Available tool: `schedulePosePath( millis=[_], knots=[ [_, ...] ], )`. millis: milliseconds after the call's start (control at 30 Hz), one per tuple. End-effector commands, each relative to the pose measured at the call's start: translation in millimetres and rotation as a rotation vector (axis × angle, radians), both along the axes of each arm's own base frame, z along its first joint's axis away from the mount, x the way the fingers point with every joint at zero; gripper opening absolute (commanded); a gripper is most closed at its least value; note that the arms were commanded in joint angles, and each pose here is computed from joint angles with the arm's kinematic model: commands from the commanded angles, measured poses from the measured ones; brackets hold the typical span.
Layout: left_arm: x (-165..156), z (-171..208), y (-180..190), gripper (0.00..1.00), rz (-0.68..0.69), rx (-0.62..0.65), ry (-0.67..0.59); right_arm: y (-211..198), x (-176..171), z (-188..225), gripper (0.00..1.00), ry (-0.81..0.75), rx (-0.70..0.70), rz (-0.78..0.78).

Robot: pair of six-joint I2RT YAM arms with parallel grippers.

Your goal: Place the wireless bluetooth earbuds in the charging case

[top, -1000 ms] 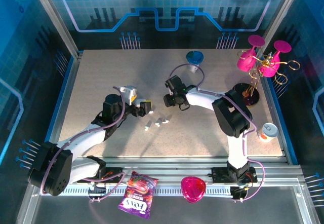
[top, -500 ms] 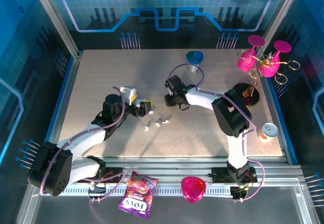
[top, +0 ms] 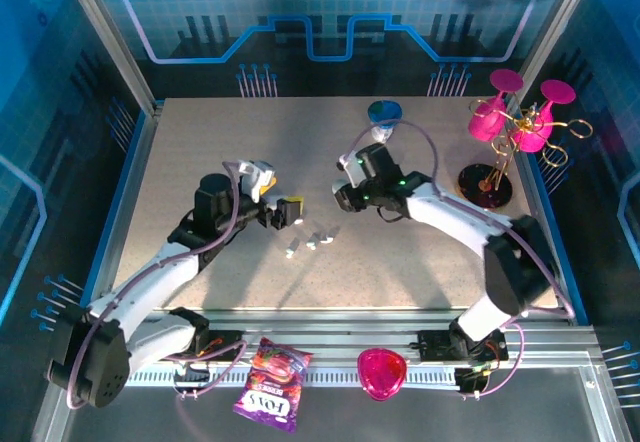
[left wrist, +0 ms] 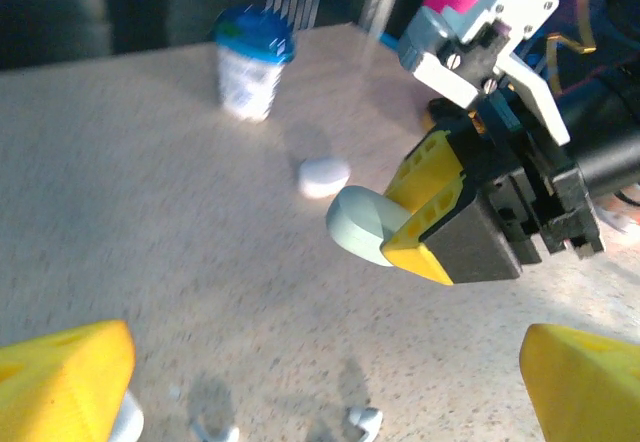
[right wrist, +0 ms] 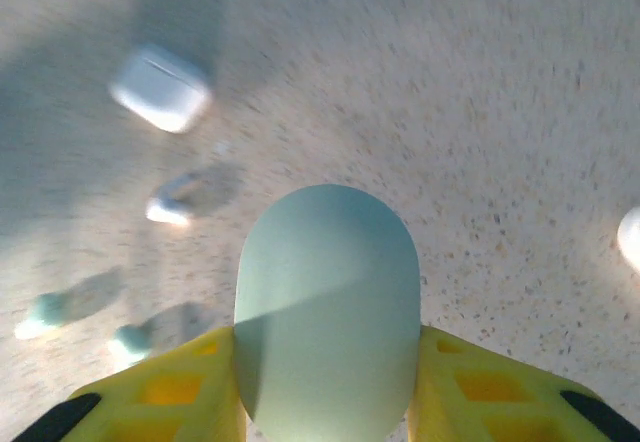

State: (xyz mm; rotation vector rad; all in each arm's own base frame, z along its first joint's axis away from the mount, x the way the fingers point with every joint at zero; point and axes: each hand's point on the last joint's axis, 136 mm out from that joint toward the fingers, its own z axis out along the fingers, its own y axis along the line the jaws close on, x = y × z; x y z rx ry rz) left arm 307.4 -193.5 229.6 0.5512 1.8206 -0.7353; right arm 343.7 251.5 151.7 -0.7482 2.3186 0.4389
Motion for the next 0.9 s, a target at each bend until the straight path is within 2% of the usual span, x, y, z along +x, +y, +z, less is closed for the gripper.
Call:
schedulePosePath(
  millis=[0, 167, 300, 500, 633, 867],
  knots=[
    [-26, 30, -21, 0.99, -0.194, 0.021, -0.089, -1, -34, 29, 0.38, 0.009, 0.069, 0.184],
    [-51, 54, -45, 0.99, -0.390, -0.030, -0.148, -5, -71, 76, 0.38, -0.001, 0.148, 0.339],
    [-71, 62, -60, 0.99, -0.534, -0.067, -0.142, 0, -103, 109, 0.38, 0.000, 0.219, 0.465],
    [-92, 64, -75, 0.99, -0.668, -0.096, -0.128, 17, -142, 145, 0.36, -0.003, 0.316, 0.627],
    [-102, 68, -81, 0.98, -0.736, -0.118, -0.114, 24, -151, 156, 0.36, -0.023, 0.327, 0.667],
    [-114, 71, -87, 0.82, -0.811, -0.139, -0.080, 31, -154, 157, 0.35, -0.009, 0.321, 0.699]
  ],
)
